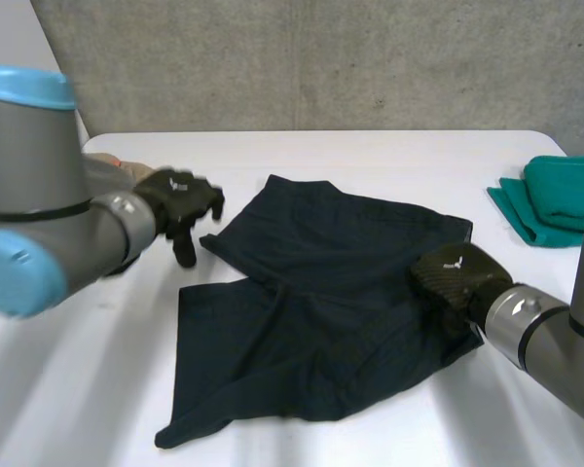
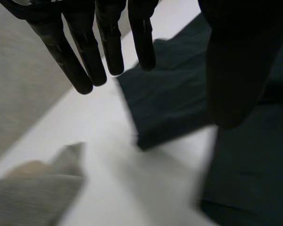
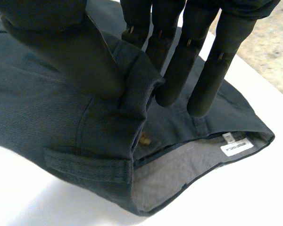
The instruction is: Fold the laundry.
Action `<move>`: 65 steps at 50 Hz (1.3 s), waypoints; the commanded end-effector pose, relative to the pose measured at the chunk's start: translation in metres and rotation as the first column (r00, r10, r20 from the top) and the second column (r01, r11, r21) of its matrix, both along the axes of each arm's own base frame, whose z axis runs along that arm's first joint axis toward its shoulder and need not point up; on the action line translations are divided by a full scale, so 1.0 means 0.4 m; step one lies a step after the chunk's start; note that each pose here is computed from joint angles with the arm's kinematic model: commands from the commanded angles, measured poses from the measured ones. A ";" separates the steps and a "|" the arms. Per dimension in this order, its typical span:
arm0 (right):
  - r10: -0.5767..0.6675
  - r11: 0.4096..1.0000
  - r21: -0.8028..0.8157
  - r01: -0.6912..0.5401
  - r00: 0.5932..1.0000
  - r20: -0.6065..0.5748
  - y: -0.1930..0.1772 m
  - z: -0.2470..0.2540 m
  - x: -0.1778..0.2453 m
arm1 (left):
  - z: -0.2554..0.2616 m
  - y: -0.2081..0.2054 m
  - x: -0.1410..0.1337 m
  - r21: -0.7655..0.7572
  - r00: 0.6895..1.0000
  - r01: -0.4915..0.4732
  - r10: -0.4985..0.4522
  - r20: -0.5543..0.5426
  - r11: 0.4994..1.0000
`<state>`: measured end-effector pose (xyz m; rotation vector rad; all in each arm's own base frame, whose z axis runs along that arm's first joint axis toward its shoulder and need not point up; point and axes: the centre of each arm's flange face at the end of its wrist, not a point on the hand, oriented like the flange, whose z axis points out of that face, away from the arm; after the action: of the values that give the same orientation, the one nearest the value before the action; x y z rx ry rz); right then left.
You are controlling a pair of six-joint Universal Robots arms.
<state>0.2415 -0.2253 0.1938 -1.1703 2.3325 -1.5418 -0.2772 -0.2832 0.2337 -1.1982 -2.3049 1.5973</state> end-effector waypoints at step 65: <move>-0.239 0.968 -0.100 0.231 0.968 -0.081 -0.235 -0.026 -0.120 | 0.022 -0.064 -0.185 -0.206 0.970 0.237 -0.219 0.107 0.949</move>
<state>0.2008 -0.2898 0.1910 -1.1257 2.5088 -1.4573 -0.3133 -0.2724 0.2473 -1.6190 -2.0827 1.5660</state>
